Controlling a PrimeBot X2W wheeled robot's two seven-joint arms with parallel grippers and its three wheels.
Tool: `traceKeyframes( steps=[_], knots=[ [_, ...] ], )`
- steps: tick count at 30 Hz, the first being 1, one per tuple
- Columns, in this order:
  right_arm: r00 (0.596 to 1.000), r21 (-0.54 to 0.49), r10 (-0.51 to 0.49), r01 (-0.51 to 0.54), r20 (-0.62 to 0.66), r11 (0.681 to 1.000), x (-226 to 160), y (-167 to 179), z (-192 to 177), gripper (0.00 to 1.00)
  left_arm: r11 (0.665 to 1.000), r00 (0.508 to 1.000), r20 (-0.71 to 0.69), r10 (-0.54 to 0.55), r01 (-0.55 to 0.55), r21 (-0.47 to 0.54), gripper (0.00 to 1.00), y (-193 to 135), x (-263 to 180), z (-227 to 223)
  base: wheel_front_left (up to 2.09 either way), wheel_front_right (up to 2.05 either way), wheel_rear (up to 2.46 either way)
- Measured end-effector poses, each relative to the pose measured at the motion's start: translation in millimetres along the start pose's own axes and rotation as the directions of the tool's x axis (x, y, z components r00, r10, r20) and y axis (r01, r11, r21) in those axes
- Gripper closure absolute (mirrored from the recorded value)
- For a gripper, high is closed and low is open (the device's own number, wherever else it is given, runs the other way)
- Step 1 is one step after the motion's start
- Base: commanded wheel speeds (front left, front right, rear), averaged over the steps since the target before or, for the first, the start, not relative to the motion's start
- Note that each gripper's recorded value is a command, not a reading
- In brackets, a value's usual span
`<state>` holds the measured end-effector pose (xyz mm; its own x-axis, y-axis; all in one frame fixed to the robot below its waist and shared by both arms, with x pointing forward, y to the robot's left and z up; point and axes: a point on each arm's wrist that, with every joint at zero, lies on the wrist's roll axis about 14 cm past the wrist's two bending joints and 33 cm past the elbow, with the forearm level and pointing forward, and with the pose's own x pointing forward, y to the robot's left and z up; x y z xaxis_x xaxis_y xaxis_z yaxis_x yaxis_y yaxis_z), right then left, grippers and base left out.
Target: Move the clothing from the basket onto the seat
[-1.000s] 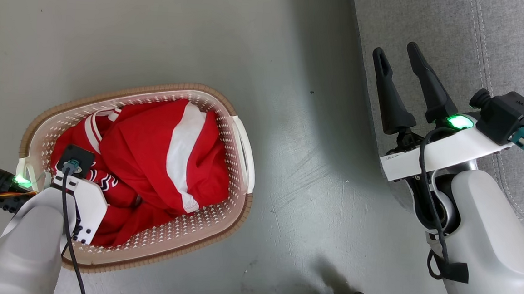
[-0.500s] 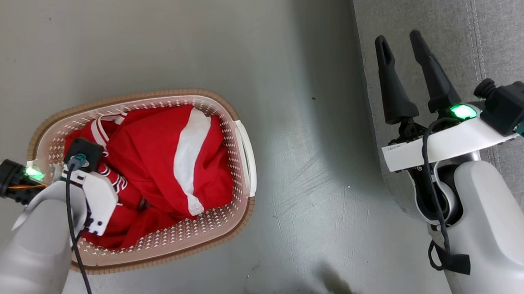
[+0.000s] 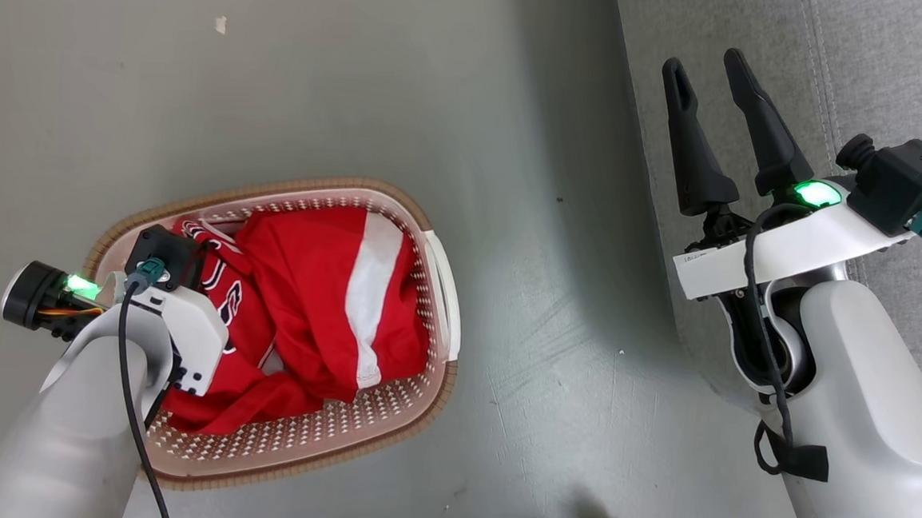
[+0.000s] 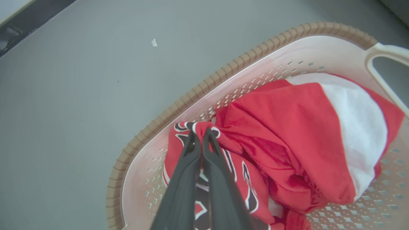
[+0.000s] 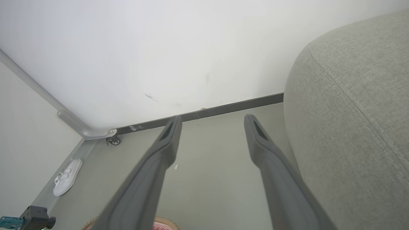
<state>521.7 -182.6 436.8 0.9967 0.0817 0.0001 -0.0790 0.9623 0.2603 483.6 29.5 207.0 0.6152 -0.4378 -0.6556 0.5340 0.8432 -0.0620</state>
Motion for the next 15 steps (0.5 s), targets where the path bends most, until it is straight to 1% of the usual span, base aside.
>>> traceKeyframes(
  steps=[7,15],
  knots=[
    [1.0,0.003,0.016,-0.016,0.022,1.0,0,7,12,0.0,1.0,0.998,0.065,0.025,-0.023,-0.018,1.0,6,-10,22,0.0,0.0,0.0],
    [0.998,-0.013,0.042,-0.042,0.05,0.999,-3,15,30,0.0,0.998,0.99,0.14,0.033,-0.024,-0.063,1.0,-3,-29,47,0.0,0.0,0.0]
  ],
)
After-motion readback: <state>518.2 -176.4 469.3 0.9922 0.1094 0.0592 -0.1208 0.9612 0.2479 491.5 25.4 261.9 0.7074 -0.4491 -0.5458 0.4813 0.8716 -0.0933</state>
